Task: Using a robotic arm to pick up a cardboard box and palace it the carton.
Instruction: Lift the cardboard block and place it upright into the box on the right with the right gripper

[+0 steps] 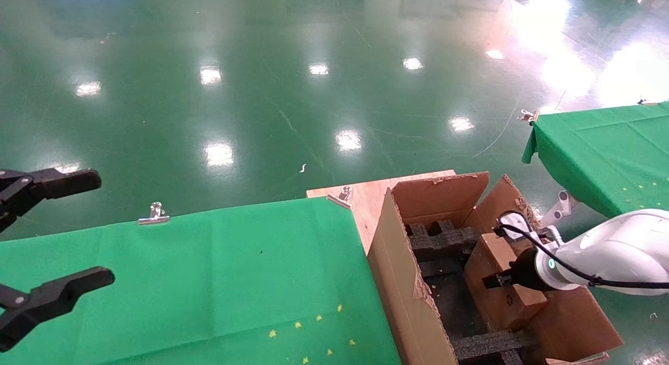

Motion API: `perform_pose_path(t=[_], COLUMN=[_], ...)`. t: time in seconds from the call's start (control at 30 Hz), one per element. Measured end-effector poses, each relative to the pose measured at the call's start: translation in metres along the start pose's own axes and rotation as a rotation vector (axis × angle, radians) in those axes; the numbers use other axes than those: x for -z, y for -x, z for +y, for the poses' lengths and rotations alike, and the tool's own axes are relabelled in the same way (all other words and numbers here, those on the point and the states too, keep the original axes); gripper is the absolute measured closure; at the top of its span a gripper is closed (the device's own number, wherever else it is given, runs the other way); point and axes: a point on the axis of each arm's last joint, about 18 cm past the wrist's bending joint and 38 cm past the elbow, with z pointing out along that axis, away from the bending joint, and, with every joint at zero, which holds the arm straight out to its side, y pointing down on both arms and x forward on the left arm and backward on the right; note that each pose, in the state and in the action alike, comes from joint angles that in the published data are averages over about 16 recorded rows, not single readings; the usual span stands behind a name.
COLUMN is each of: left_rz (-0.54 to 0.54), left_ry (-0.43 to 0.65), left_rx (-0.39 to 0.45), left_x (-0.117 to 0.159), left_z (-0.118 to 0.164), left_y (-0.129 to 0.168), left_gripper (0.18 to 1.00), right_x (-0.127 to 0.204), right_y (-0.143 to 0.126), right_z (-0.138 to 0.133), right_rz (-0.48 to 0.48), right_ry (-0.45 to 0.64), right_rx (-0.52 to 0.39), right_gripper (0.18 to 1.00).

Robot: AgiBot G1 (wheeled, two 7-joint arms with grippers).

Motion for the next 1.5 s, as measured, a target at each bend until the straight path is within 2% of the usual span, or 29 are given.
perform_pose_path(t=[0.47, 0.9, 1.1, 1.3, 1.5], left_rz=[0.000, 0.000, -0.001, -0.001, -0.001], left_ry=[0.000, 0.000, 0.000, 0.000, 0.000], left_rx=[0.000, 0.000, 0.000, 0.000, 0.000], left_x=[0.000, 0.000, 0.000, 0.000, 0.000], left_z=[0.000, 0.000, 0.000, 0.000, 0.000], left_y=[0.000, 0.000, 0.000, 0.000, 0.000], left_gripper=[0.183, 0.183, 0.183, 0.183, 0.183], right_x=[-0.022, -0.027, -0.025, -0.021, -0.015], right_y=[0.010, 0.012, 0.012, 0.010, 0.007], right_z=[0.002, 0.001, -0.002, -0.008, -0.016], right_rz=[-0.012, -0.014, -0.015, -0.015, -0.014], right_ry=[0.027, 0.028, 0.020, 0.006, -0.019], right_rx=[0.062, 0.071, 0.065, 0.057, 0.047], right_gripper=[0.905, 0.889, 0.848, 0.770, 0.653])
